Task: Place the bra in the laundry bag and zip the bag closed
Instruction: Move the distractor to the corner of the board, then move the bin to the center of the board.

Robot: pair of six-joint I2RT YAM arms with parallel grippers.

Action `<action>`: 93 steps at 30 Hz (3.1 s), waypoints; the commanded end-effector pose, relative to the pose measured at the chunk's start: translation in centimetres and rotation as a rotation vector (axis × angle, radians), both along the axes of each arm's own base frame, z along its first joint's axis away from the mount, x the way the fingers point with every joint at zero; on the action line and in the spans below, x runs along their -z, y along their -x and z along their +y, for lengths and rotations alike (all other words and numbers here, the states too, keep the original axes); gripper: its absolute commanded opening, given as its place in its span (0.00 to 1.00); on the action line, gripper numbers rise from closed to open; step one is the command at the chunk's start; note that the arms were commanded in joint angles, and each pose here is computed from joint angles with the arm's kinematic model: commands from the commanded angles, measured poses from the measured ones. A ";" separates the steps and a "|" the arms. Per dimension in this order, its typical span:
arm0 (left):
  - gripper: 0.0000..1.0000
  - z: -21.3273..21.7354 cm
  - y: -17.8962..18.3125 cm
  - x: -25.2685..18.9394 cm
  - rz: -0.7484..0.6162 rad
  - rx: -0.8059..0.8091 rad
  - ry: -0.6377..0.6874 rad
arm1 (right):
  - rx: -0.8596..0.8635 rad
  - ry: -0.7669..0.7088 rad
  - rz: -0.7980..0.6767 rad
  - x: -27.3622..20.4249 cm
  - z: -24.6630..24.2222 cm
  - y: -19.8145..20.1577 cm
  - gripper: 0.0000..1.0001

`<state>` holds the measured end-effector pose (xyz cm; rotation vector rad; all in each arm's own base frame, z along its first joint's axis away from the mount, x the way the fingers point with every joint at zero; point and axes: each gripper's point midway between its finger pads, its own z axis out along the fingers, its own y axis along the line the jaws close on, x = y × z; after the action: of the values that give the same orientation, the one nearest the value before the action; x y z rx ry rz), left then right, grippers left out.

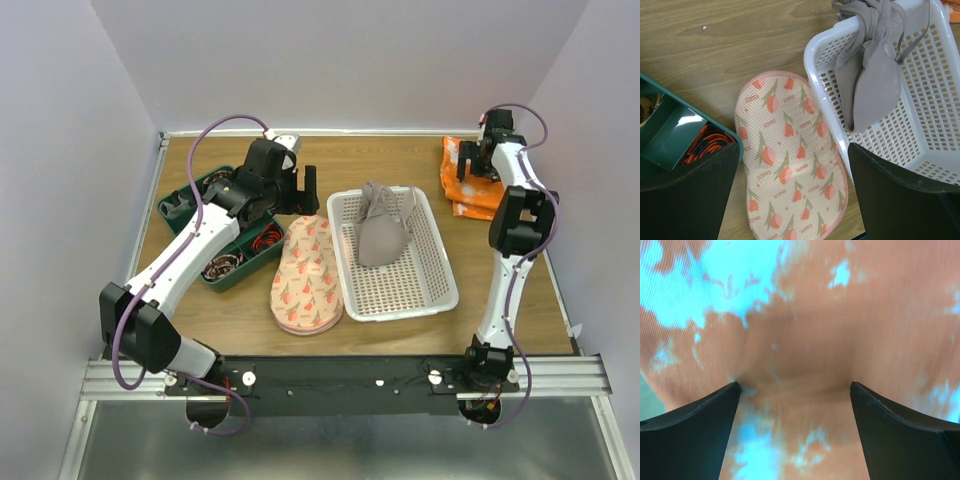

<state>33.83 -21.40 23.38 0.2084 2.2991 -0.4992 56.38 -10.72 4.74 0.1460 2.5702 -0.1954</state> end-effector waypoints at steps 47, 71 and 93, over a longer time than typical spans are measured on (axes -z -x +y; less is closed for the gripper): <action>0.00 -12.5 0.6 7.9 0.209 0.085 0.123 | -0.124 -0.470 -0.227 -17.8 19.0 25.5 1.00; 0.00 -13.5 -19.9 3.5 0.096 -0.131 0.479 | -0.120 -0.405 -0.309 -22.5 17.7 26.0 1.00; 0.56 -14.2 -26.5 7.9 0.105 -0.108 0.704 | -0.177 -0.496 -0.229 -19.9 19.8 25.6 1.00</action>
<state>59.40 -34.52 12.64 -0.3474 2.1746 -1.1473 30.79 8.09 25.26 0.1357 2.3256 0.4323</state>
